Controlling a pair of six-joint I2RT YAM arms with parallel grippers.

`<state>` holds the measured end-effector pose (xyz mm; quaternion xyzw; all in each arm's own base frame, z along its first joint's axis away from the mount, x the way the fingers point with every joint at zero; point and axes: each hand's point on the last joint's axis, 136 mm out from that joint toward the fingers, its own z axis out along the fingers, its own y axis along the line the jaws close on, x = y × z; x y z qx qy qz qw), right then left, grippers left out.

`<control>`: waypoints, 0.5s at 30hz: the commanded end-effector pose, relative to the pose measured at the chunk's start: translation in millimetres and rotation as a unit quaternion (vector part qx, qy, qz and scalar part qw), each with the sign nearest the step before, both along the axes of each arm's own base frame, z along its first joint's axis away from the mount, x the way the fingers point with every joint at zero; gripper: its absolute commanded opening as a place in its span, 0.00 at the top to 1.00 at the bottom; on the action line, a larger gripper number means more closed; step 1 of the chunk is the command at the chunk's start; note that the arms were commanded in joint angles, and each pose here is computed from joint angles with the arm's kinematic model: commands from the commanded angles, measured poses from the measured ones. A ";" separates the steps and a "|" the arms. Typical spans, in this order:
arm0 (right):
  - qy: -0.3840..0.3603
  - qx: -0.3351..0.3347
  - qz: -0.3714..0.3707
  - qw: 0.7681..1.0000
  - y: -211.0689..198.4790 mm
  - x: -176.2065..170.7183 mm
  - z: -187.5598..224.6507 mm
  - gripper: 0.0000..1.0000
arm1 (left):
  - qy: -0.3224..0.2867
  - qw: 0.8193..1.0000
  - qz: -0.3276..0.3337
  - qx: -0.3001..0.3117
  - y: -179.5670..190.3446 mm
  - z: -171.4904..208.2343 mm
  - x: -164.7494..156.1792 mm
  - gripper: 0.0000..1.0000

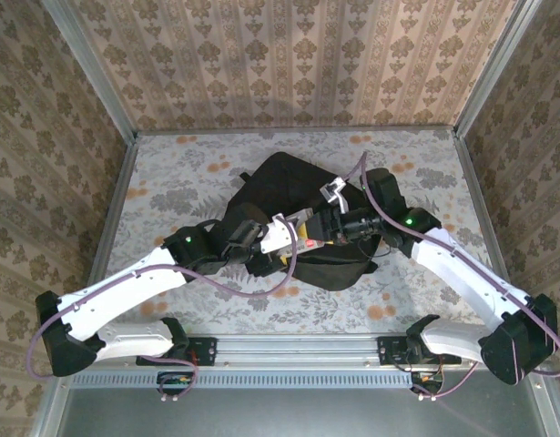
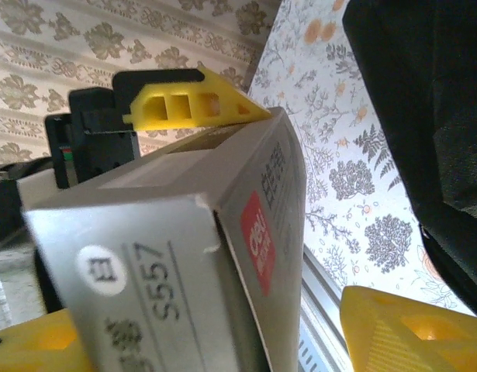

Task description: Pack books, pencil case, and school supplies into a backpack

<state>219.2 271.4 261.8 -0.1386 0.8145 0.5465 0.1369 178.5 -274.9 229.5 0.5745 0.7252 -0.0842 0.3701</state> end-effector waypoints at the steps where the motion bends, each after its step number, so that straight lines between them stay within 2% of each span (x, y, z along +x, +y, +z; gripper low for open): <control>1: -0.013 -0.001 0.007 1.000 4.0 2.1 -3.1 0.34 | -0.012 1.000 -0.017 -0.017 -8.6 11.9 -1.7 0.19; 9: -0.019 0.005 -0.007 1.000 4.2 7.5 -2.3 0.59 | -0.012 0.999 -0.022 -0.026 -8.6 11.8 -4.2 0.16; 15: -0.040 0.016 -0.046 0.998 -8.0 17.0 7.6 0.65 | -0.004 1.000 -0.001 -0.014 -7.2 8.5 1.4 0.09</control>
